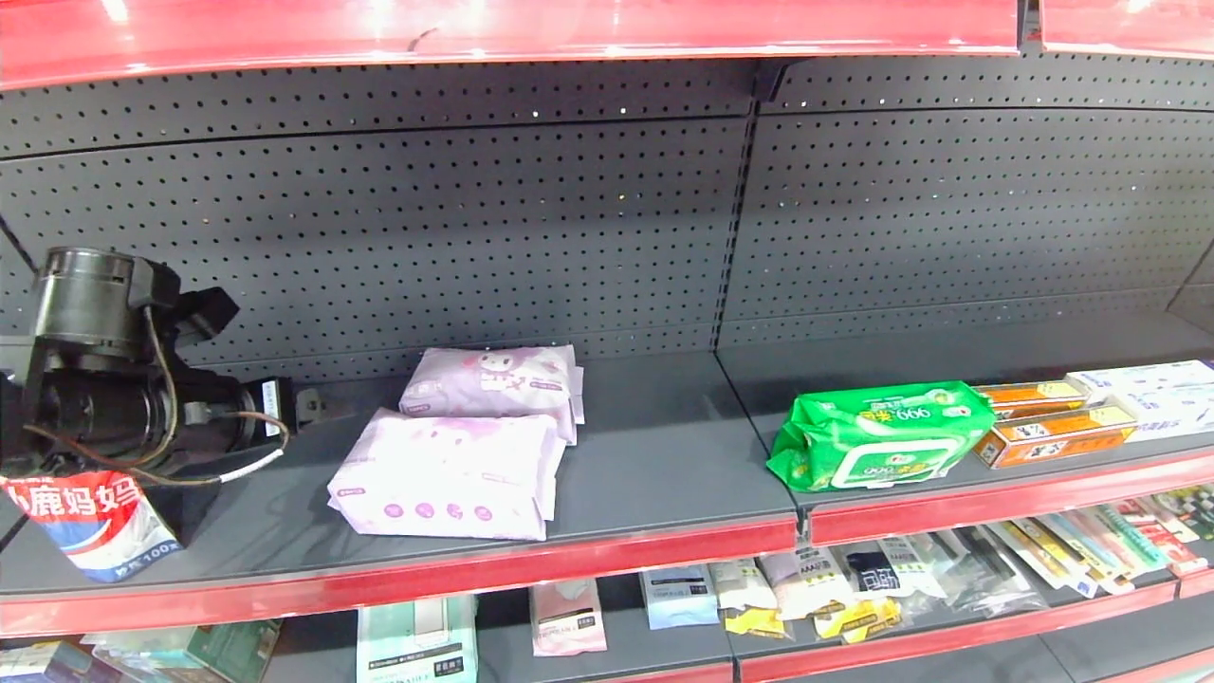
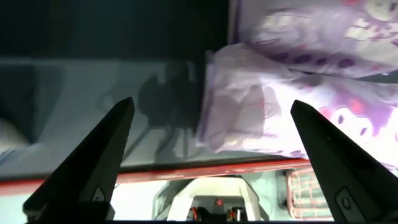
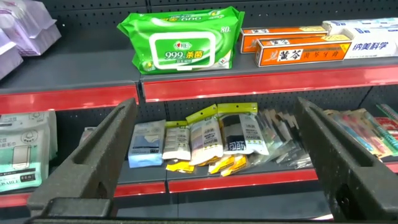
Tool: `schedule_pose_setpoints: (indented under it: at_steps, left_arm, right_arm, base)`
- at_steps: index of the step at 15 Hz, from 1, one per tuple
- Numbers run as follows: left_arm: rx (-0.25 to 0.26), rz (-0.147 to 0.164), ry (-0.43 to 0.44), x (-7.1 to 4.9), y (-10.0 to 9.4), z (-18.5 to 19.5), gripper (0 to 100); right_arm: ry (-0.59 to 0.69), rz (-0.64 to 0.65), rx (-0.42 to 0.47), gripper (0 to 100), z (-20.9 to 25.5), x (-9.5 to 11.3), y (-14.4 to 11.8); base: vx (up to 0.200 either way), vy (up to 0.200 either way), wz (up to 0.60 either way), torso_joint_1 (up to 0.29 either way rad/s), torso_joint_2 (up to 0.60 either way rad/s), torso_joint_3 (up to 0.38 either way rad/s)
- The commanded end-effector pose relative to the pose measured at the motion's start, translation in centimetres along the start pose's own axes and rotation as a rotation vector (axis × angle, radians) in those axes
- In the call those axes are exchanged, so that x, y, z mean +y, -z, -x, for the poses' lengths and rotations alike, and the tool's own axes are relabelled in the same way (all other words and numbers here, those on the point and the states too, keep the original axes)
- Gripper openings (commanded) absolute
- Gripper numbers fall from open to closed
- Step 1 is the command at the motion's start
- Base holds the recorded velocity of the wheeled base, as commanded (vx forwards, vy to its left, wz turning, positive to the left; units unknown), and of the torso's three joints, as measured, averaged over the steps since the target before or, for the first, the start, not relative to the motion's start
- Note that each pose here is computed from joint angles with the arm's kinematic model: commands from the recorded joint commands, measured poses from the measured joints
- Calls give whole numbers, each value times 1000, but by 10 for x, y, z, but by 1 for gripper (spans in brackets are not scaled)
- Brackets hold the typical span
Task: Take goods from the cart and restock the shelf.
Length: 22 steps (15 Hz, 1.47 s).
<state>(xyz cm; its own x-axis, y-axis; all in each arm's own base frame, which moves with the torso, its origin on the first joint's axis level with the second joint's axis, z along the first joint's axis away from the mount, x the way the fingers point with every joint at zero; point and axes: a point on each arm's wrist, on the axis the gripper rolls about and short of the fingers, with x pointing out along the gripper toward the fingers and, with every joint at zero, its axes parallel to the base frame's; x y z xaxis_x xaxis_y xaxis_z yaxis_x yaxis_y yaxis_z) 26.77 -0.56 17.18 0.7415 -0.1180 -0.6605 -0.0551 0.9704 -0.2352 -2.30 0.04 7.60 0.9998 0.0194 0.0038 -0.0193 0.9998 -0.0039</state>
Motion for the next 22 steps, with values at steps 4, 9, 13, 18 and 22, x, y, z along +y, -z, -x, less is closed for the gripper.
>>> schedule_pose_setpoints:
  at_steps: [4, 9, 13, 18, 22]
  left_arm:
    - [37, -2, 39, -1, -7, -44, 100]
    - [26, 9, -14, 7, -13, -56, 100]
    - [38, 20, -30, 14, -11, -59, 100]
    - [38, 20, -30, 16, -10, -70, 100]
    - [62, 21, -35, 18, -7, -78, 100]
  right_arm:
    - [-1, 1, 1, 100, 0, 0, 0]
    - [-1, 1, 1, 100, 0, 0, 0]
    - [-1, 1, 1, 100, 0, 0, 0]
    - [-1, 1, 1, 100, 0, 0, 0]
    - [-1, 1, 2, 100, 0, 0, 0]
  base:
    - [0, 0, 0, 0, 0, 0]
    - [0, 0, 0, 0, 0, 0]
    - [0, 0, 0, 0, 0, 0]
    - [0, 0, 0, 0, 0, 0]
    - [0, 0, 0, 0, 0, 0]
